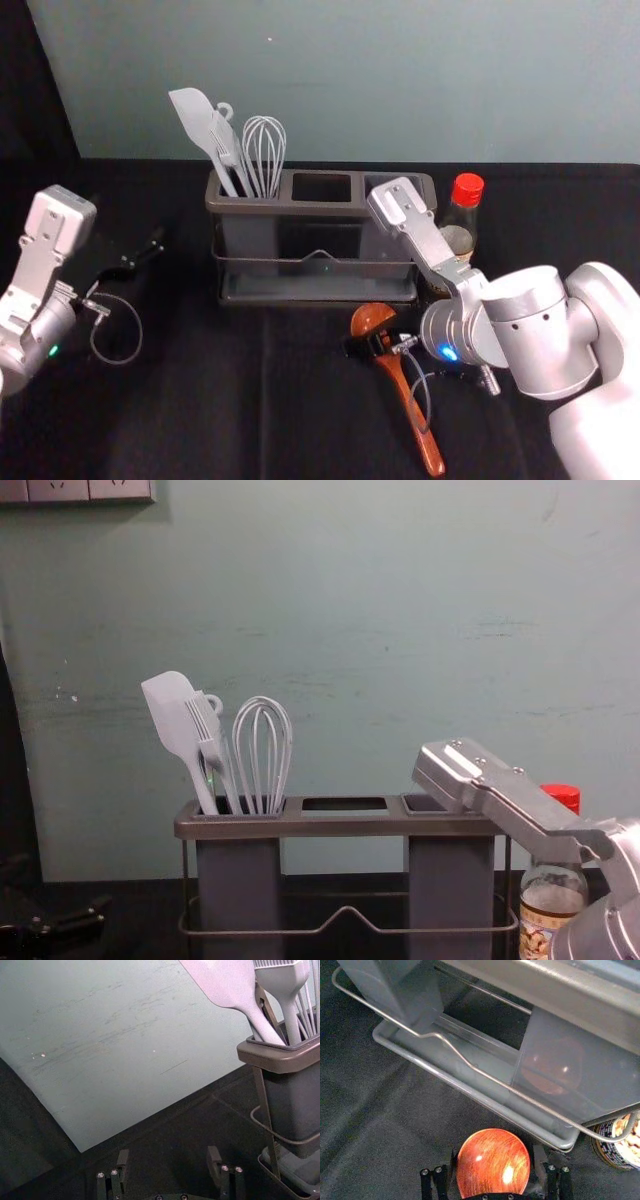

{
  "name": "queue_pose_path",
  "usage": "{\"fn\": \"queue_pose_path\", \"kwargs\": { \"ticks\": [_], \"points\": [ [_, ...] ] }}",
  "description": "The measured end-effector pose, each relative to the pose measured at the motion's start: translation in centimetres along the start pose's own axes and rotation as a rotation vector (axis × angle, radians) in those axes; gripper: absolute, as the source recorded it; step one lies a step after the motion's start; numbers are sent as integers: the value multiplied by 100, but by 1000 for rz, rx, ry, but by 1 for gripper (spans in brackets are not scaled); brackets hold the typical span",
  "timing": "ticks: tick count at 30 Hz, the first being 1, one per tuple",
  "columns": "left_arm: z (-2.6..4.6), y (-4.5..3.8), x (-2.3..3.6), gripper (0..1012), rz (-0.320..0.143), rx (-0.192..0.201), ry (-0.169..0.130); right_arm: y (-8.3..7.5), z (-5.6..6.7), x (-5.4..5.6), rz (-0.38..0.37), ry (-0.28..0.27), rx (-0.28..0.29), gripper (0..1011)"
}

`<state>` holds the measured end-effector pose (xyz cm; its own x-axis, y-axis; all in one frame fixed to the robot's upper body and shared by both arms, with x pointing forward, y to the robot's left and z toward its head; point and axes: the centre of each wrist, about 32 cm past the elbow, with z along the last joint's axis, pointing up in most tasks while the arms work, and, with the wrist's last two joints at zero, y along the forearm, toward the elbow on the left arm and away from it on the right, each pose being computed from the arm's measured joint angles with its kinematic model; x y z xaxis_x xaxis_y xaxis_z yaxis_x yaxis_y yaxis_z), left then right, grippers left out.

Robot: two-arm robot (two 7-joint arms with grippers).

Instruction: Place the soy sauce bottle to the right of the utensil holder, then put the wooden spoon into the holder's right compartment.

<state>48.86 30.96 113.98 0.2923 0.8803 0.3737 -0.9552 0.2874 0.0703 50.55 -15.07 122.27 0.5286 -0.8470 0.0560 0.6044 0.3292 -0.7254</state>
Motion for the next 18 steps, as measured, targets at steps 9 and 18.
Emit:
{"fn": "queue_pose_path", "kwargs": {
  "ticks": [9, 18],
  "points": [
    [0, 0, 0, 1000, 0, 0, 0, 18, -2, 14, 6, 6, 3, 1003],
    [0, 0, 0, 1000, 0, 0, 0, 33, 13, 0, -6, -8, -6, 842]
  ]
}}
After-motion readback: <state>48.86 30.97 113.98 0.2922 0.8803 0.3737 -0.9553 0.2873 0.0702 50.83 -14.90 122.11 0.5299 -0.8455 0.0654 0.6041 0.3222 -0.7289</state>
